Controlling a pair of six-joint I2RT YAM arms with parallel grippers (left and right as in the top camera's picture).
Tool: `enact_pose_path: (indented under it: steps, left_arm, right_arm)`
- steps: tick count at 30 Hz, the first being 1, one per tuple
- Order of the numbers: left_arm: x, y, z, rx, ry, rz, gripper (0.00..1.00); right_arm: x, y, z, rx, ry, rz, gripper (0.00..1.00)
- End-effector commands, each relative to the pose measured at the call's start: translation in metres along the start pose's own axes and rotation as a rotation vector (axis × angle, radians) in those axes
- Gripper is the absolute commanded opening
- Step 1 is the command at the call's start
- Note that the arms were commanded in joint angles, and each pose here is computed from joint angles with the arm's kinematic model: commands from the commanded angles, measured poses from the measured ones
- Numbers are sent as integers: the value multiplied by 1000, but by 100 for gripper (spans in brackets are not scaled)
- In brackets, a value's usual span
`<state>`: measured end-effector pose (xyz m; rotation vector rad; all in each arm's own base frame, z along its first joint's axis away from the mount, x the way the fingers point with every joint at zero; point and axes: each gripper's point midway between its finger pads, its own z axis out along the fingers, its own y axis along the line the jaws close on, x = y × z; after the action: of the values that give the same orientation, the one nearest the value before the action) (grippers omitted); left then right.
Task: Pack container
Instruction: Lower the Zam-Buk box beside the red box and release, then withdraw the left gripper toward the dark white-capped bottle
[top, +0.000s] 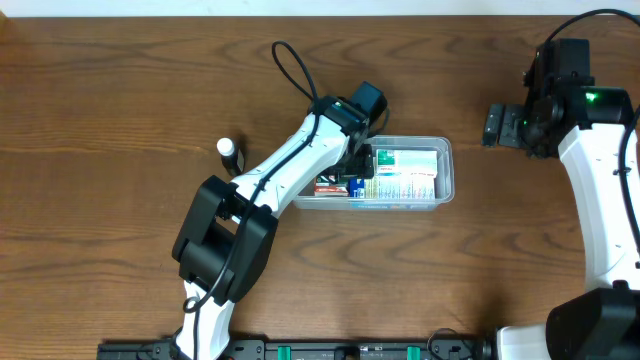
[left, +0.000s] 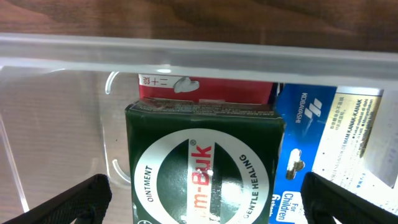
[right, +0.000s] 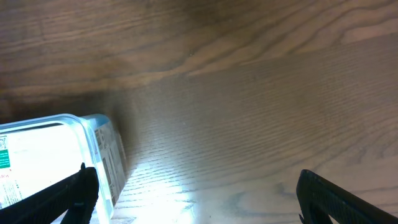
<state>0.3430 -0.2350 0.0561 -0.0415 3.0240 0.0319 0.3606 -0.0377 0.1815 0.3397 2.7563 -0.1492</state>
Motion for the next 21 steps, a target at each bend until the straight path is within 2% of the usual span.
enact_pose_path:
  steps: [1, 8, 17, 21]
  left_arm:
    - [0, 4, -9, 0, -9, 21, 98]
    - [-11, 0, -56, 60, -94, 83, 98]
    - [-13, 14, -169, 202, -340, 121, 98]
    - [-18, 57, -204, 97, -467, 71, 98]
  right_arm:
    - [-6, -5, -11, 9, -37, 28, 99]
    - [-6, -5, -11, 9, -37, 28, 99]
    - [-6, -5, -11, 9, -37, 28, 99]
    - [-6, -5, -11, 9, -37, 28, 99]
